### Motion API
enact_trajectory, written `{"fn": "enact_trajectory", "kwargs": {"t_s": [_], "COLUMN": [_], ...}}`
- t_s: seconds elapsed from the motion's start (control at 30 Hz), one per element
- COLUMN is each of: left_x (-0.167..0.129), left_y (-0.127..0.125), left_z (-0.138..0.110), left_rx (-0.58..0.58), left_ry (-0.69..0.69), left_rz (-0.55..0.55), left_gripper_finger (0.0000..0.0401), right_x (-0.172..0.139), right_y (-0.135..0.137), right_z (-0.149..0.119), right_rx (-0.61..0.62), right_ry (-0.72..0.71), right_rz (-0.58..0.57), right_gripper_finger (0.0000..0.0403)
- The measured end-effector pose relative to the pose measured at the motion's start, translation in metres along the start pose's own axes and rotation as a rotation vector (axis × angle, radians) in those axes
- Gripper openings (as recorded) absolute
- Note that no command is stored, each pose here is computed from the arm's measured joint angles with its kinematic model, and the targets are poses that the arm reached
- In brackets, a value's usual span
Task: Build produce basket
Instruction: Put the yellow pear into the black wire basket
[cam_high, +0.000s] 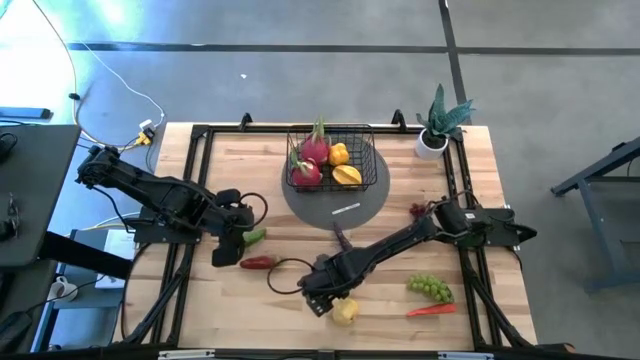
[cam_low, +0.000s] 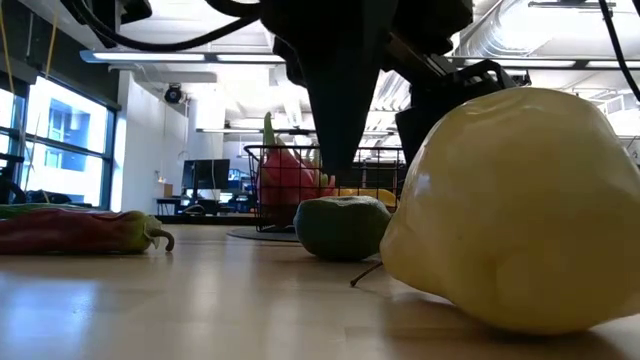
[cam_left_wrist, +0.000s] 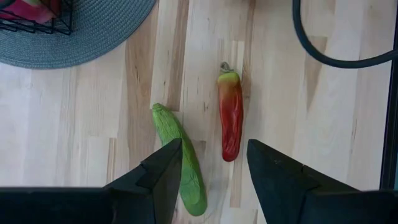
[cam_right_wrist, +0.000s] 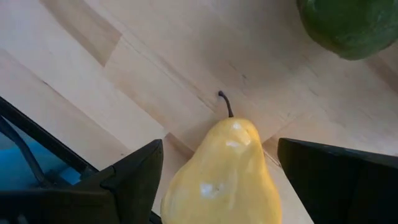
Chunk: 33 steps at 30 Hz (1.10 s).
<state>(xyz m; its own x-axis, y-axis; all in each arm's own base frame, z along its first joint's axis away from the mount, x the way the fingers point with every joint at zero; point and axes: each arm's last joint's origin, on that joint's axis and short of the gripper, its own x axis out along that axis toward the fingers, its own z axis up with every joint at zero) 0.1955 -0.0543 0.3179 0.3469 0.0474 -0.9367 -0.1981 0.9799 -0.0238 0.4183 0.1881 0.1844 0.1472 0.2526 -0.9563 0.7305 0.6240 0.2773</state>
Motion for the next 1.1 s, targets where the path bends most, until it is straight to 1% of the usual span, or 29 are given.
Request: {"fn": "enact_trajectory", "kwargs": {"t_s": [0.3, 0.5, 0.6, 0.7, 0.87, 0.97, 1.1], "left_x": [-0.003, -0.007, -0.007, -0.007, -0.007, -0.007, -0.007], "left_y": [0.006, 0.007, 0.008, 0.008, 0.008, 0.008, 0.008], "left_z": [-0.011, -0.013, -0.012, -0.012, -0.012, -0.012, -0.012], "left_rx": [-0.036, -0.039, -0.039, -0.039, -0.039, -0.021, -0.015], "left_ry": [0.087, 0.069, 0.063, 0.063, 0.062, 0.061, 0.058], "left_rz": [0.038, 0.033, 0.036, 0.036, 0.040, 0.041, 0.047], "left_gripper_finger": [0.0172, 0.0172, 0.0172, 0.0172, 0.0172, 0.0172, 0.0172], "right_x": [0.002, 0.023, 0.027, 0.034, 0.036, 0.037, 0.037], "right_y": [0.002, 0.001, 0.003, 0.000, -0.004, -0.007, -0.007], "right_z": [-0.006, -0.003, -0.002, -0.002, -0.003, -0.005, -0.005], "right_rx": [-0.013, -0.013, -0.014, -0.012, 0.000, 0.009, 0.011], "right_ry": [-0.040, -0.003, 0.001, 0.014, 0.050, 0.091, 0.103], "right_rz": [-0.016, -0.028, -0.017, -0.043, -0.083, -0.102, -0.101], "right_gripper_finger": [0.0298, 0.0298, 0.0298, 0.0298, 0.0297, 0.0282, 0.0237]}}
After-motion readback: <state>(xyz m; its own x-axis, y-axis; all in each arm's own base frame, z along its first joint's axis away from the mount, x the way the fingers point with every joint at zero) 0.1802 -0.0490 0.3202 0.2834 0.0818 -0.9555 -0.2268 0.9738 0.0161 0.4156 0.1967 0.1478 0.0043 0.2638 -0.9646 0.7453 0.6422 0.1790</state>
